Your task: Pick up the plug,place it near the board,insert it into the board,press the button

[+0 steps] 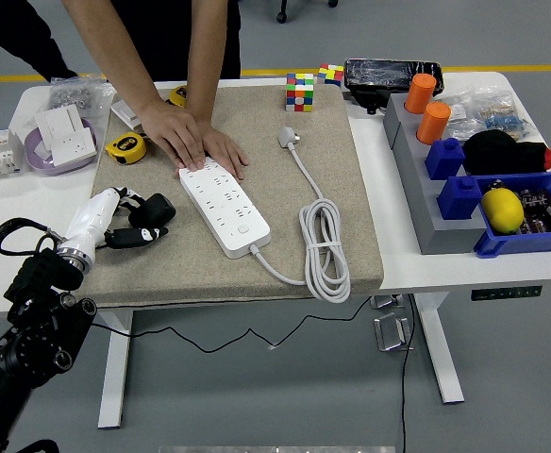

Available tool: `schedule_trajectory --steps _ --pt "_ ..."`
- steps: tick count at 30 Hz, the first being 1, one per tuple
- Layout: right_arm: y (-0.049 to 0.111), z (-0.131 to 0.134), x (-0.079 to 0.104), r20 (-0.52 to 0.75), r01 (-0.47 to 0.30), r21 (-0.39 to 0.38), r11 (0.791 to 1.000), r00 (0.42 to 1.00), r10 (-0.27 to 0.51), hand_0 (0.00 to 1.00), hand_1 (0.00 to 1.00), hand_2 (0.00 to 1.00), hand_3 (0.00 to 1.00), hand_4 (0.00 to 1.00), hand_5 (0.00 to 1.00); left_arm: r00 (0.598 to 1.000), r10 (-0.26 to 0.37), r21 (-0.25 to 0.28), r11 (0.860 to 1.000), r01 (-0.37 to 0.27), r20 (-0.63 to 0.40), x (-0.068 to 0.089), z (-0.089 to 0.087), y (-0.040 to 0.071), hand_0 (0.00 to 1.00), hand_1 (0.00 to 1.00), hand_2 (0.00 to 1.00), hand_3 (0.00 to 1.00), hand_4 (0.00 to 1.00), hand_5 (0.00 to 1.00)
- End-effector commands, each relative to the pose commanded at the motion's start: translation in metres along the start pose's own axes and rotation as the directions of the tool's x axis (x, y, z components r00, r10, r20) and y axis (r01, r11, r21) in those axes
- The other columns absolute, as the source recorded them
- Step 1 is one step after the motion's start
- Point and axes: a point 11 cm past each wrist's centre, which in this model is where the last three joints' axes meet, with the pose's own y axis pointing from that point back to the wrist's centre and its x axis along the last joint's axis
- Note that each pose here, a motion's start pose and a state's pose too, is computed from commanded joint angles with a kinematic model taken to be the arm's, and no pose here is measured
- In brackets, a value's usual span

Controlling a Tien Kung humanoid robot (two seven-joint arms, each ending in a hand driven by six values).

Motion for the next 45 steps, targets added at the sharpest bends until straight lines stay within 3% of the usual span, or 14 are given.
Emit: schedule_trajectory --steps 4,5,16,17,22,23,28,29,34,35,45 --pt "0.000 0.002 0.000 0.001 -0.001 -0.002 1.000 1.000 0.001 0.807 0.775 0.759 0.783 0.998 0.977 1.000 0.001 0.001 1.000 -0.001 0.000 0.000 -0.001 0.001 0.639 0.687 0.490 0.551 0.998 0.318" --pt "-0.001 0.002 0.000 0.002 0.000 -0.002 1.000 1.000 0.000 0.807 0.775 0.760 0.783 0.998 0.979 1.000 0.002 0.002 1.000 -0.002 0.000 0.000 -0.001 0.001 0.623 0.666 0.436 0.492 0.998 0.258" --pt "-0.001 0.003 -0.002 -0.001 0.004 -0.004 1.000 1.000 -0.004 0.808 0.775 0.760 0.783 0.998 0.980 1.000 0.021 0.004 1.000 -0.021 -0.003 0.003 -0.002 0.000 0.610 0.648 0.408 0.462 0.998 0.251" --pt "-0.001 0.003 -0.003 -0.001 0.005 -0.003 1.000 1.000 -0.005 0.808 0.774 0.760 0.783 0.998 0.978 1.000 0.023 0.004 1.000 -0.023 -0.003 0.004 -0.002 0.000 0.601 0.630 0.396 0.448 0.937 0.268" --pt "-0.001 0.002 -0.001 0.001 0.003 -0.002 1.000 1.000 -0.003 0.808 0.774 0.760 0.783 0.998 0.978 0.999 0.033 0.008 0.999 -0.033 -0.003 0.005 -0.003 0.000 0.601 0.630 0.396 0.448 0.937 0.268" --pt "0.000 0.001 -0.001 0.002 0.002 -0.002 1.000 1.000 -0.002 0.807 0.774 0.759 0.783 0.998 0.976 0.999 0.036 0.009 0.999 -0.036 -0.003 0.005 -0.003 0.000 0.576 0.569 0.379 0.430 0.690 0.247" --pt "-0.001 0.002 -0.002 0.003 0.003 -0.002 1.000 1.000 -0.003 0.807 0.774 0.759 0.783 0.998 0.976 0.999 0.042 0.008 0.999 -0.042 -0.003 0.006 -0.003 -0.001 0.576 0.569 0.379 0.430 0.690 0.247" --pt "-0.001 0.001 -0.002 0.003 0.004 -0.002 1.000 1.000 -0.004 0.807 0.774 0.759 0.783 0.998 0.977 0.999 0.043 0.007 0.999 -0.043 -0.003 0.006 -0.003 -0.001 0.567 0.535 0.368 0.419 0.591 0.213" --pt "0.000 -0.001 -0.006 0.004 0.011 0.004 1.000 1.000 -0.011 0.807 0.774 0.759 0.783 0.998 0.977 0.999 0.054 -0.003 0.999 -0.054 -0.005 0.010 0.000 -0.002 0.567 0.535 0.368 0.419 0.591 0.213" --pt "0.000 -0.001 -0.006 0.005 0.011 0.005 1.000 1.000 -0.011 0.807 0.774 0.759 0.783 0.998 0.975 0.998 0.057 -0.007 0.998 -0.057 -0.005 0.011 0.002 -0.002 0.567 0.531 0.364 0.401 0.535 0.175" --pt "0.000 -0.003 -0.008 0.006 0.014 0.006 1.000 1.000 -0.014 0.807 0.774 0.759 0.783 0.998 0.974 0.997 0.073 -0.063 0.995 -0.072 0.003 0.017 0.019 -0.001 0.567 0.525 0.350 0.379 0.512 0.172"
